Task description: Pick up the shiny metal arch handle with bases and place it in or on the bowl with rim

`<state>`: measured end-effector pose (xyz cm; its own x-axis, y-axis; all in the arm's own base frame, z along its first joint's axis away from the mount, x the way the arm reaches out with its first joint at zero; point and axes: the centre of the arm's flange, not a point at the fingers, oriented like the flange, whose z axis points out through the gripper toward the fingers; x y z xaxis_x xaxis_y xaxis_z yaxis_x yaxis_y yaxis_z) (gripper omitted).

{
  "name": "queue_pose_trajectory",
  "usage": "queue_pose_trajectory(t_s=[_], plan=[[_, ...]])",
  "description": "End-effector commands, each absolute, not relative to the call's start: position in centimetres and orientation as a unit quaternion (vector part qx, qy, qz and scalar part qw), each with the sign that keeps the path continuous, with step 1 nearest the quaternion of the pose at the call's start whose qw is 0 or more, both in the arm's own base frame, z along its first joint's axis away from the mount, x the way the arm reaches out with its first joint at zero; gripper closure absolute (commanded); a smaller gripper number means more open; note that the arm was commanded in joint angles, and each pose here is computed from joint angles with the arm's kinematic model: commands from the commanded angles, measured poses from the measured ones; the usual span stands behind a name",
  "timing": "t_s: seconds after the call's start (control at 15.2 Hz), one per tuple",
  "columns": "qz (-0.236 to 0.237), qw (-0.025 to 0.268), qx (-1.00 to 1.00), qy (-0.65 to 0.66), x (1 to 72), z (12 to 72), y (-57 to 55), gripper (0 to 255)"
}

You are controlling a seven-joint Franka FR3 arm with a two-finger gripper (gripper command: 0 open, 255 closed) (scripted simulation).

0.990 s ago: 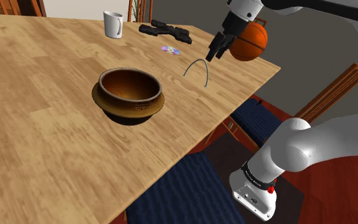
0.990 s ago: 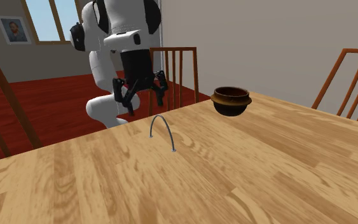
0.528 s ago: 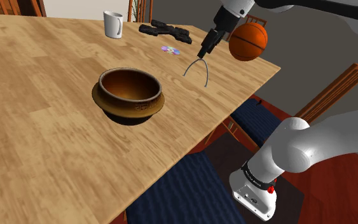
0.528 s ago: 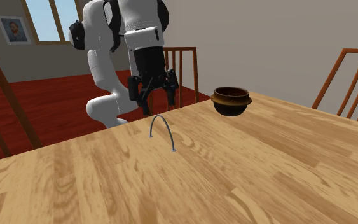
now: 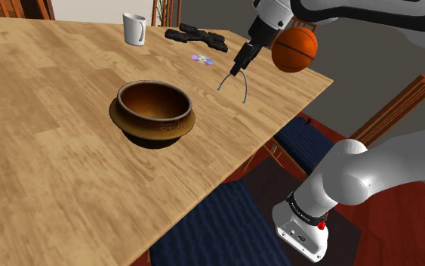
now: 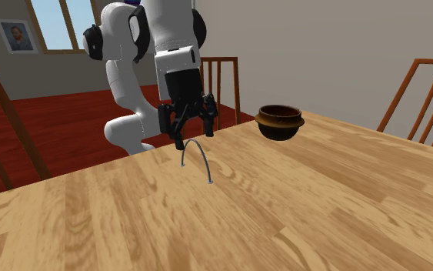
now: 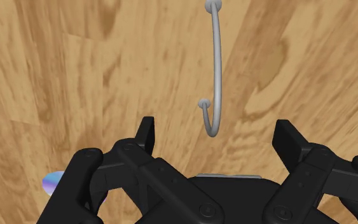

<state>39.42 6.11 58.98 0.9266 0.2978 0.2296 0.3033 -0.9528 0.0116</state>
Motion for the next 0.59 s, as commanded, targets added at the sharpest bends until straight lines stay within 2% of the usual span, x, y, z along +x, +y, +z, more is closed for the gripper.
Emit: queue_pose_trajectory(t_s=[0.0, 0.13, 0.2, 0.53], plan=[[-0.115, 0.012, -0.981, -0.153, 39.41, 58.95, 6.10, 0], [-0.115, 0.012, -0.981, -0.153, 39.42, 58.96, 6.10, 0], [-0.115, 0.012, -0.981, -0.153, 39.42, 58.96, 6.10, 255], [-0.115, 0.012, -0.981, -0.153, 39.42, 58.96, 6.10, 255]])
